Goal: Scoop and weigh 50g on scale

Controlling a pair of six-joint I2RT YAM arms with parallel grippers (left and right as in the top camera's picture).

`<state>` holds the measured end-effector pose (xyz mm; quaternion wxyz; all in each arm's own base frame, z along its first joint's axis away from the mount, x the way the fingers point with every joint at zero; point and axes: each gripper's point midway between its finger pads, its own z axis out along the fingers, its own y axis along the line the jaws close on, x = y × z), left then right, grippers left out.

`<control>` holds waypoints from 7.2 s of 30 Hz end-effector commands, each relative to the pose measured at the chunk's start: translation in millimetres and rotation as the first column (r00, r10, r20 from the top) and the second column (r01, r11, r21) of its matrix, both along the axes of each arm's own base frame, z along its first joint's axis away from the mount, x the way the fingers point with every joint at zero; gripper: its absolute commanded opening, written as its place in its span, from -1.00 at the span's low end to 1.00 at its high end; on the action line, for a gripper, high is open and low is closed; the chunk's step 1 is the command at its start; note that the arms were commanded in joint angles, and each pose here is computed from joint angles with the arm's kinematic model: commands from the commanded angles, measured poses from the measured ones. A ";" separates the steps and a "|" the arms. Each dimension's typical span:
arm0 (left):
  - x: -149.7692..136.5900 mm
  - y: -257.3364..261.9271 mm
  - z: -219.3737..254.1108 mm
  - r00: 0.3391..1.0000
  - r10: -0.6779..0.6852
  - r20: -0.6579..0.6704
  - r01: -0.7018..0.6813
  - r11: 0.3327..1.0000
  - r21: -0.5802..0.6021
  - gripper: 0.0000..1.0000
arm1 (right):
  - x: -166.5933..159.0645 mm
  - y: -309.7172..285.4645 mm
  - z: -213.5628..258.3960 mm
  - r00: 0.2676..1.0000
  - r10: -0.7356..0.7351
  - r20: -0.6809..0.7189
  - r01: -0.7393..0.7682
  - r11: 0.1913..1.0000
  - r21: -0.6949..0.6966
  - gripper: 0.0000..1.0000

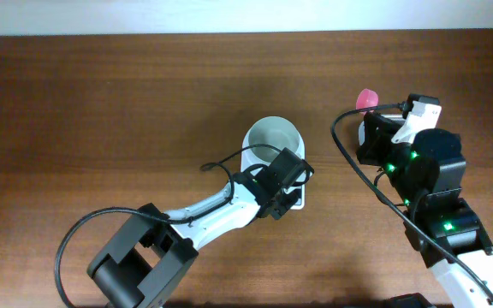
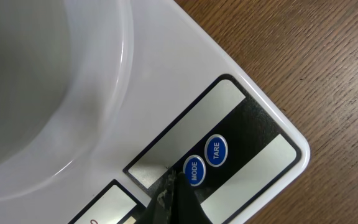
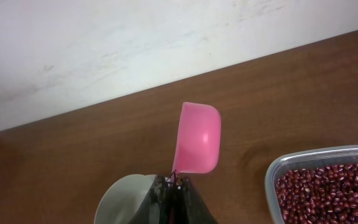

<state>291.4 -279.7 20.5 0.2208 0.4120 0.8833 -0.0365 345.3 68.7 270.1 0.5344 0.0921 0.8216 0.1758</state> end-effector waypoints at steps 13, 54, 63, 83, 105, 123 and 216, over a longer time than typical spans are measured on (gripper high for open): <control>-2.9 9.9 -16.8 0.999 -0.005 -0.038 0.007 0.999 0.032 -1.00 | 0.7 -1.6 9.3 1.000 -0.005 0.019 0.005 1.000 0.009 -0.92; -47.8 109.2 179.5 0.955 -0.291 -0.058 0.286 0.954 -0.087 0.98 | 21.5 -0.3 -2.0 1.000 -0.020 0.013 0.020 1.000 0.002 -0.92; -44.3 113.4 200.6 0.957 -0.290 -0.032 0.285 0.953 -0.105 0.98 | 2.5 4.7 -9.8 0.998 0.027 -0.048 -0.027 1.000 0.006 -0.92; -38.8 155.9 231.0 0.994 -0.105 0.021 0.107 0.973 -0.206 0.98 | -46.1 -5.9 2.2 0.998 0.039 -0.057 -0.041 0.998 -0.047 -0.92; -41.1 155.3 225.0 0.992 -0.123 0.009 0.122 0.971 -0.203 0.98 | -52.9 -8.0 -17.8 0.989 0.068 -0.133 -0.087 0.986 -0.139 -0.92; -41.2 155.3 224.9 0.992 -0.123 0.009 0.122 0.971 -0.203 0.98 | 21.7 -120.2 -117.6 0.842 -0.139 -0.521 0.018 0.973 -0.231 -0.92; -41.2 155.3 224.9 0.992 -0.123 0.009 0.122 0.971 -0.203 0.98 | 16.2 57.1 -113.5 0.605 0.761 -0.235 -0.374 0.532 0.760 -0.92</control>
